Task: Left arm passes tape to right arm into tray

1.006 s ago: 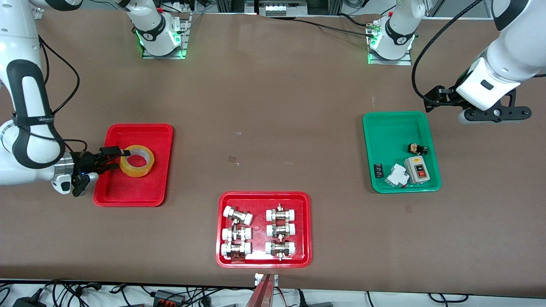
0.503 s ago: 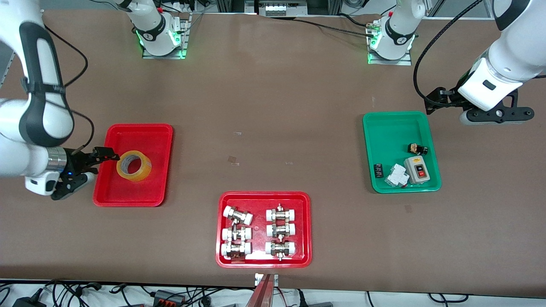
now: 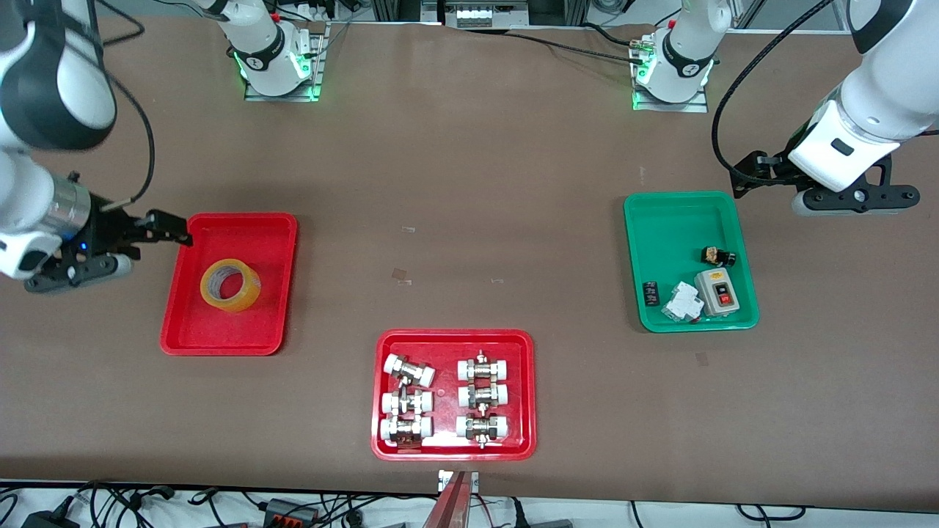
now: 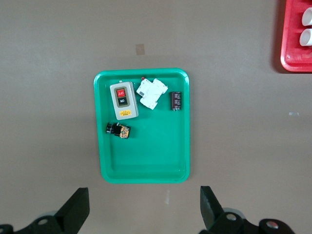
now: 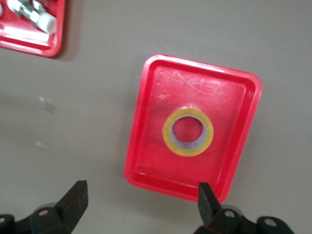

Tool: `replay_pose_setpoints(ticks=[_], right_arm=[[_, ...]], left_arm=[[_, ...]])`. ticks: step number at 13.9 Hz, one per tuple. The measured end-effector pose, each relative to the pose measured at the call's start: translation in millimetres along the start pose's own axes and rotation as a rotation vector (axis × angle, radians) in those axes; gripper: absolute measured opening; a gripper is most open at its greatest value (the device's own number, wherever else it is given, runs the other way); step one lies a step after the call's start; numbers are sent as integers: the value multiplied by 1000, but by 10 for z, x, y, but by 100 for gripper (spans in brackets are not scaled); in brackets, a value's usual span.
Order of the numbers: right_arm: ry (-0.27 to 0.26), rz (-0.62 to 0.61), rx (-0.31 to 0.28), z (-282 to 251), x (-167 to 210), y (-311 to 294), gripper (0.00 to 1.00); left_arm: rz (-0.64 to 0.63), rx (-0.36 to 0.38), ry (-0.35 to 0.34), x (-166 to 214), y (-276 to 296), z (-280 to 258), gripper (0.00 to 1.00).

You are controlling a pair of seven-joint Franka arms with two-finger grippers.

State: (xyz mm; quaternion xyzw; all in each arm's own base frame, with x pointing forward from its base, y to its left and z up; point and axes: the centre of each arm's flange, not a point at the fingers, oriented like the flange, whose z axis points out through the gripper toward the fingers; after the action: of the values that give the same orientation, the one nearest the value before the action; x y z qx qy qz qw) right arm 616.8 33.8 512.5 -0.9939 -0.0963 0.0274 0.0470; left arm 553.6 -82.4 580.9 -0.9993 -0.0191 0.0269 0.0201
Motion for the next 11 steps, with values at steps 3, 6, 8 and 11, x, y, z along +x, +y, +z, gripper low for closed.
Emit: replay_pose_setpoints(ticks=[3, 6, 8, 11], right_arm=[[36, 56, -41, -395, -229, -359, 100], [57, 77, -73, -590, -512, -488, 100], [67, 78, -94, -686, -710, -488, 100], [58, 85, -120, -841, -856, -450, 100]], left_arm=[[0, 0, 1, 2, -1, -1, 100], [0, 0, 2, 2, -1, -1, 100], [1, 0, 2, 2, -1, -1, 100], [1, 0, 2, 2, -1, -1, 100]])
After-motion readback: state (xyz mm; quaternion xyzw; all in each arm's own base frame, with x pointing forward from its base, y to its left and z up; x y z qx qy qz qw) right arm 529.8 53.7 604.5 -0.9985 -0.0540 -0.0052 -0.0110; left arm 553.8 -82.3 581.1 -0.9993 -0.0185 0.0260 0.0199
